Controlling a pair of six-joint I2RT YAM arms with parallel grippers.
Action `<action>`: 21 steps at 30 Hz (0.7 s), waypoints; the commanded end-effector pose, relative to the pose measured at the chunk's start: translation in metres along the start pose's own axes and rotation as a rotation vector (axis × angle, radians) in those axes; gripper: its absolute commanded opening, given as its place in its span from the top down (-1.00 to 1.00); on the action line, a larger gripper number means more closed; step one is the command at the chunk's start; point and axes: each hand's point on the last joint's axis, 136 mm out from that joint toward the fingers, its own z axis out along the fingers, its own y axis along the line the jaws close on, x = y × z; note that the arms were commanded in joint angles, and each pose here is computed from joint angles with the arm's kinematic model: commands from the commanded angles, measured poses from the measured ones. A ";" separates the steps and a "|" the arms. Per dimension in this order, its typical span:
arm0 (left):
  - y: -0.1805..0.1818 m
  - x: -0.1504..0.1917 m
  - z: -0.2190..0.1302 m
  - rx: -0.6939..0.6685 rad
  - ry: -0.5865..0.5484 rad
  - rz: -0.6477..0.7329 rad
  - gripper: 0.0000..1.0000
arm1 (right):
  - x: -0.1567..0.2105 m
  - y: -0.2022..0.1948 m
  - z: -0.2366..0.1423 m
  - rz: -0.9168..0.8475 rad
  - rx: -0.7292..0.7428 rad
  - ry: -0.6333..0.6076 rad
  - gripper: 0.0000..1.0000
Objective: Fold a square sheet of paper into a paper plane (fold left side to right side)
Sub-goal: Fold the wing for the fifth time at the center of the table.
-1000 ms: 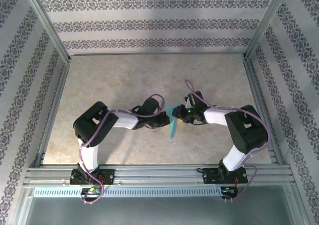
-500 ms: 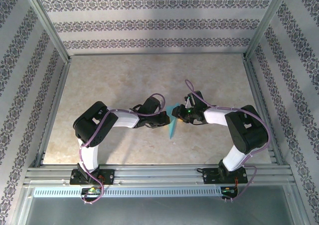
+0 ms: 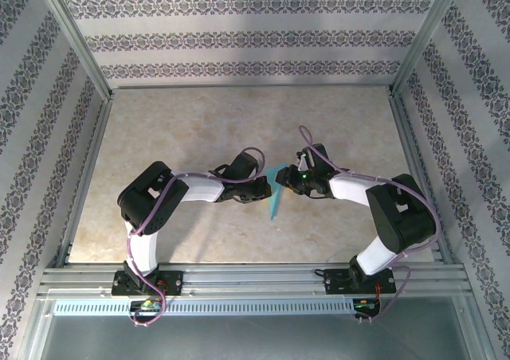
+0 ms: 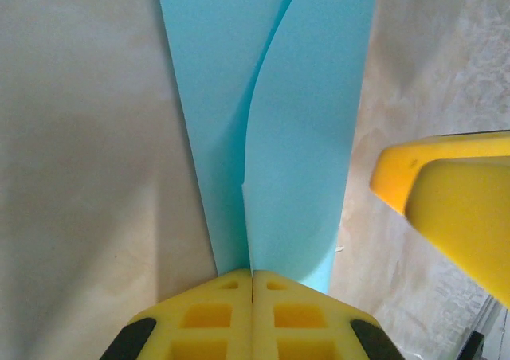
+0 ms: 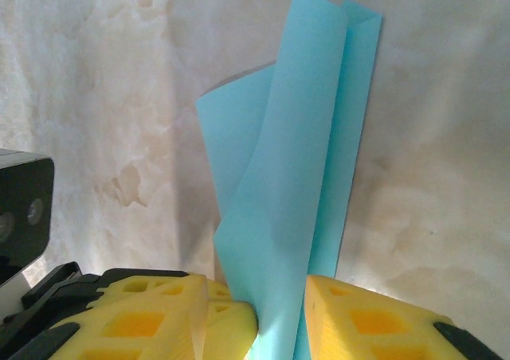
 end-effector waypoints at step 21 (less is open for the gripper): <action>0.049 0.016 0.005 -0.197 0.041 -0.031 1.00 | -0.005 0.003 0.015 -0.057 0.002 0.070 1.00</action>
